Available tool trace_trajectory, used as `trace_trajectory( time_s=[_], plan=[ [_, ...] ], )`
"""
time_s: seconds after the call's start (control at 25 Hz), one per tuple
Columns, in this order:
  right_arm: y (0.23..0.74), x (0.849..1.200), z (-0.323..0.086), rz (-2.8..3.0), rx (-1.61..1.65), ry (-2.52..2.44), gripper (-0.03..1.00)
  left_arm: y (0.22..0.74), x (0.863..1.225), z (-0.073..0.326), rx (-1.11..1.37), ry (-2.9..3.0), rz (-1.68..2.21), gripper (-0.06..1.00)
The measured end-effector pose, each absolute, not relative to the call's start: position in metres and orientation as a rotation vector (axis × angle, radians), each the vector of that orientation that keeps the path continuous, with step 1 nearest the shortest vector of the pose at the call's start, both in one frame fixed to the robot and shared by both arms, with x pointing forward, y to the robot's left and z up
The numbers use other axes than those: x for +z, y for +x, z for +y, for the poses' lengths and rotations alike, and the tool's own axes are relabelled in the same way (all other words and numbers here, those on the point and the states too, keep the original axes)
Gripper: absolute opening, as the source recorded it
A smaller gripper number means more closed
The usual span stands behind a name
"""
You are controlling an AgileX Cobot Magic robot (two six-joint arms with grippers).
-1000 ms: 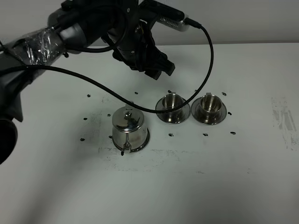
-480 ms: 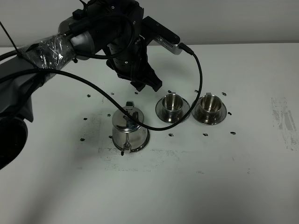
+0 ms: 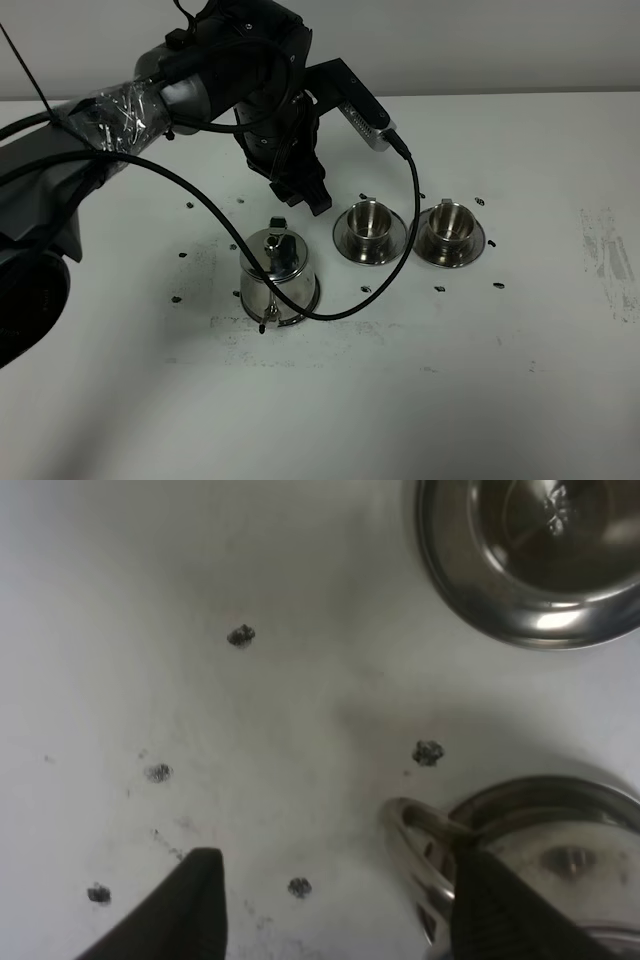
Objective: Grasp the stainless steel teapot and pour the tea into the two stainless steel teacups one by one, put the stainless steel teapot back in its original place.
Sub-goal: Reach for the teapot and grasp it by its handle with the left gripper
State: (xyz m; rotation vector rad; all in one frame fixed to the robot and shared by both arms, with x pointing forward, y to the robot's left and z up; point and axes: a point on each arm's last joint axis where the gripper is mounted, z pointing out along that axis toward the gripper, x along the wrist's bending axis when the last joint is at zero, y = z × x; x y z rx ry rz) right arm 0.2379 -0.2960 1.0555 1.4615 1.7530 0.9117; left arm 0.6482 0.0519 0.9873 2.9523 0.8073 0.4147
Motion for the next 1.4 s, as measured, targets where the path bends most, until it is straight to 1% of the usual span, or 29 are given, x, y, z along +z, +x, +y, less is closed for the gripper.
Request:
trace_trajectory(
  time_s=[0.32,0.6,0.76,1.2,1.4],
  plan=[
    [0.238,1.056,-0.296,1.753,0.912,1.461,0.58,0.652,0.981,0.050,0.438,2.982,0.678,0.48],
    [0.238,1.056,-0.296,1.753,0.912,1.461,0.58,0.656,0.962,0.046,0.426,3.019,0.556,0.48],
    [0.238,1.056,-0.296,1.753,0.912,1.461,0.58,0.657,0.955,0.045,0.410,3.030,0.549,0.48],
    [0.238,1.056,-0.296,1.754,0.911,1.461,0.58,0.655,0.950,0.047,0.367,3.061,0.560,0.48],
    [0.238,1.056,-0.296,1.754,0.911,1.461,0.58,0.657,0.950,0.052,0.360,3.055,0.625,0.48]
  ],
)
